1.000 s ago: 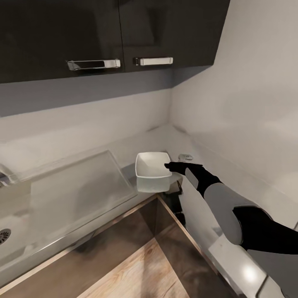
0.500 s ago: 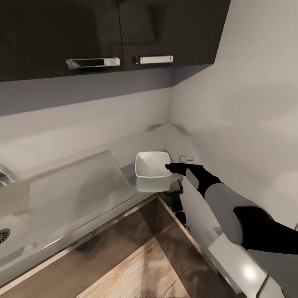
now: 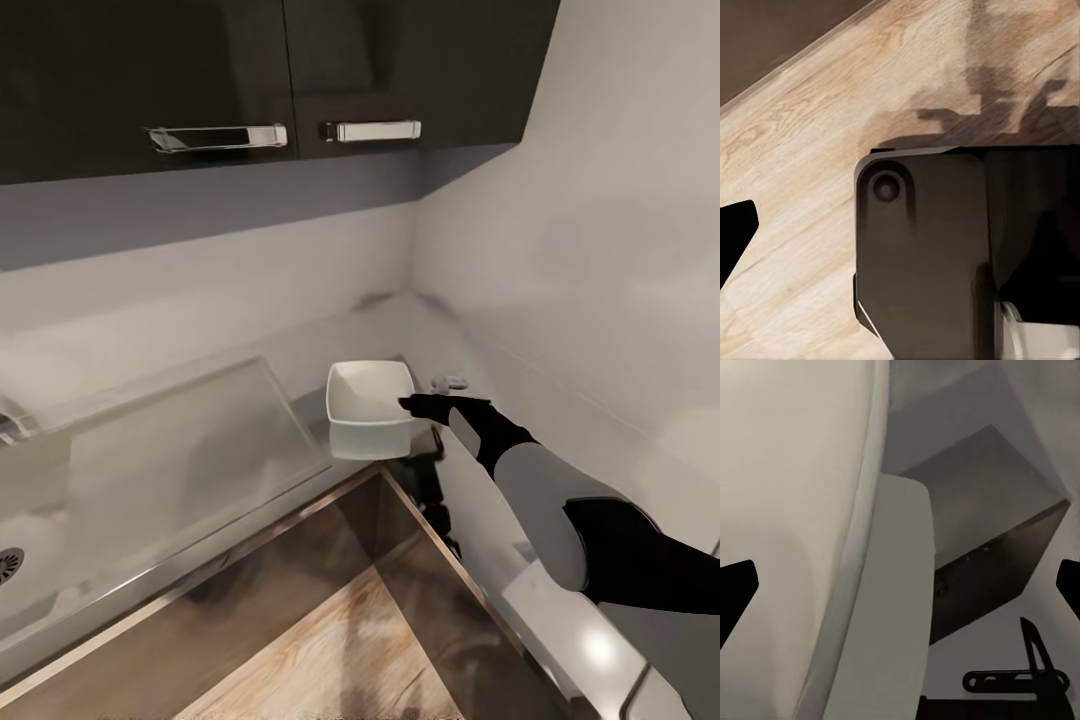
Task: In the kitchen, take the Vidalia onion out of the sink, dice it on the chopping board with the paring knife, put the diced onion into the bowl on the countertop, then place both the paring knife and the chopping board into the sink.
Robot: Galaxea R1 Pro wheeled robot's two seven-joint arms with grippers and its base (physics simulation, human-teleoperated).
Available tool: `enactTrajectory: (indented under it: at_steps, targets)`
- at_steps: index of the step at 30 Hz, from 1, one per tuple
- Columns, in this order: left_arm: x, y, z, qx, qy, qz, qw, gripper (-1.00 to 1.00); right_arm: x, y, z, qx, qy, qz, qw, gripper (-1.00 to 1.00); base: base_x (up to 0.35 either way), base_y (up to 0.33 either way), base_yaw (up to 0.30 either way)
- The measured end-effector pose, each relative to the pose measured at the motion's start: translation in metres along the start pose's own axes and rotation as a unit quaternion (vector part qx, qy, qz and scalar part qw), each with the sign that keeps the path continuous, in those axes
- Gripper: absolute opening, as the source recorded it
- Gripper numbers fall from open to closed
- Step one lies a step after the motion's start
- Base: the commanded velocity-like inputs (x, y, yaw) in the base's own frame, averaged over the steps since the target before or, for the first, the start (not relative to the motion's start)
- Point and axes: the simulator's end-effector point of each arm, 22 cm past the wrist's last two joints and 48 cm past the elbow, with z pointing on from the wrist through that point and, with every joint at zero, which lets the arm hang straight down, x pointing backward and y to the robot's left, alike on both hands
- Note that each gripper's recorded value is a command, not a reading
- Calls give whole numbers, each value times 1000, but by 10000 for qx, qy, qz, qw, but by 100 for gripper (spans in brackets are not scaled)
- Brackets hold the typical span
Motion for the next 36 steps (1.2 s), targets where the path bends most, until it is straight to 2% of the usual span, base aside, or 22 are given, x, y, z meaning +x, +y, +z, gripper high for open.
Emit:
enactTrajectory:
  at_steps: [12, 32, 33, 36]
  targets:
    - [5, 0, -1, 1, 82, 0, 10000, 100, 11, -1, 7, 0, 84, 21, 10000, 100, 0, 0, 0]
    - [6, 0, -1, 1, 91, 2, 10000, 100, 13, 2, 8, -20, 99, 22, 9999, 100, 0, 0, 0]
    - [6, 0, -1, 1, 91, 3, 10000, 100, 13, 2, 9, -22, 99, 22, 9999, -100, 0, 0, 0]
    - [6, 0, -1, 1, 91, 1, 10000, 100, 13, 2, 8, -20, 99, 24, 9999, -100, 0, 0, 0]
